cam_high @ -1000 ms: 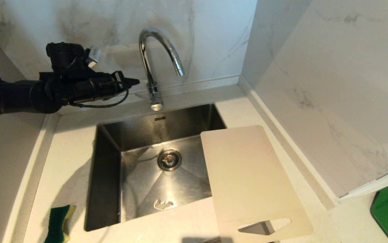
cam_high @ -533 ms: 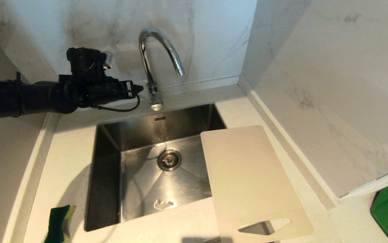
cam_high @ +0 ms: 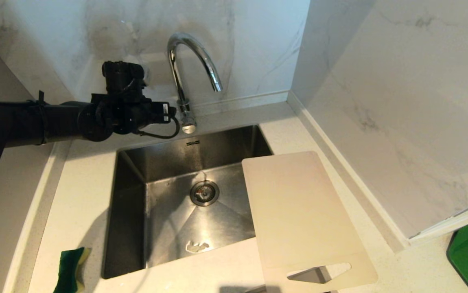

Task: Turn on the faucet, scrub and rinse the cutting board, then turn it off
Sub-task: Turn on the tap

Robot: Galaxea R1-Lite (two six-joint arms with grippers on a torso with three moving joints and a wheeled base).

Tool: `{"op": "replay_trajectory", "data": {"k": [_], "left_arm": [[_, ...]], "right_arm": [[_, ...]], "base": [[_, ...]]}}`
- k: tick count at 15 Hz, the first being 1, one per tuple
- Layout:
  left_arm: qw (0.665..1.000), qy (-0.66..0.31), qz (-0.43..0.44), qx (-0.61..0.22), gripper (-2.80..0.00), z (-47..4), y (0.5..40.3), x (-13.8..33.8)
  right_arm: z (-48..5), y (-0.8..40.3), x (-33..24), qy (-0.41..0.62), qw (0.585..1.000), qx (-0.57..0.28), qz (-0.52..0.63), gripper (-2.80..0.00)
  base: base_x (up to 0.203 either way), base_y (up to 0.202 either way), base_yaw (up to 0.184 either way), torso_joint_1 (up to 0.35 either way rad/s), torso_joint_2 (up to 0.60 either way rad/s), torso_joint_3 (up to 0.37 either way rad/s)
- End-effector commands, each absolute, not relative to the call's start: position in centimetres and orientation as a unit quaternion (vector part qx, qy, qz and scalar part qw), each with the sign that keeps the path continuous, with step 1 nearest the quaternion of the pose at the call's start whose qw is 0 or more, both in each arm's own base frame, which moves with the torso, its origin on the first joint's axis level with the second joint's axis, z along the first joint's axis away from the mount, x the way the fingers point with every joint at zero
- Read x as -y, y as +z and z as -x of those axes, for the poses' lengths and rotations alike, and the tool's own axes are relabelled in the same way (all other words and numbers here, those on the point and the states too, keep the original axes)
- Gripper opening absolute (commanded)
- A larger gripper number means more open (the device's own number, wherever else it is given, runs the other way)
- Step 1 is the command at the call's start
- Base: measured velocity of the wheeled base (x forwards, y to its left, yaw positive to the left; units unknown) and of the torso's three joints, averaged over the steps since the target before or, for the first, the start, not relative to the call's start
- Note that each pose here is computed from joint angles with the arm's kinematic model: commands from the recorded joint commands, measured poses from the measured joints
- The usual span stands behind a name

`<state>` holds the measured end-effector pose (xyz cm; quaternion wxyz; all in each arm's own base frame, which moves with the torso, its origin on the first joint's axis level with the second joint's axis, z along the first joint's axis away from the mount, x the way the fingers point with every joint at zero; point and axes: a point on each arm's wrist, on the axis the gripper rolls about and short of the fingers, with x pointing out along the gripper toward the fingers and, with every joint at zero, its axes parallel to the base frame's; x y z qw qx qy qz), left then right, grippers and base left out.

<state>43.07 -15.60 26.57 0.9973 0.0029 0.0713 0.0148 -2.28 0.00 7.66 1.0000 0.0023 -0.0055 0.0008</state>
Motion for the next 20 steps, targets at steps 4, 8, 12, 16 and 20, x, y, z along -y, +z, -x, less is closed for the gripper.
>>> {"op": "replay_trajectory", "data": {"k": [4, 8, 12, 16, 20], "left_arm": [[0.993, 0.063, -0.016, -0.100, 0.00, -43.0, 25.6, 15.6], [0.993, 0.064, 0.029, -0.093, 0.00, -42.6, 26.0, 16.1], [0.982, 0.070, 0.150, -0.091, 0.00, -42.0, 26.2, 16.9], [0.969, 0.082, 0.219, -0.077, 0.00, -41.7, 26.4, 17.6], [0.963, 0.091, 0.243, -0.069, 0.00, -41.5, 26.6, 17.7]], "right_arm": [[2.3, 7.7, 0.0, 0.001, 1.000, 0.006, -0.002, -2.80], [2.3, 7.7, 0.0, 0.001, 1.000, 0.006, -0.002, -2.80], [2.3, 7.7, 0.0, 0.002, 1.000, 0.006, -0.002, -2.80], [2.3, 7.6, 0.0, 0.001, 1.000, 0.005, -0.002, -2.80], [2.3, 7.6, 0.0, 0.001, 1.000, 0.005, -0.002, -2.80]], "base": [[0.000, 0.000, 0.000, 0.000, 0.00, 0.000], [0.000, 0.000, 0.000, 0.000, 0.00, 0.000], [0.000, 0.000, 0.000, 0.000, 0.00, 0.000], [0.000, 0.000, 0.000, 0.000, 0.00, 0.000], [0.000, 0.000, 0.000, 0.000, 0.00, 0.000]]}}
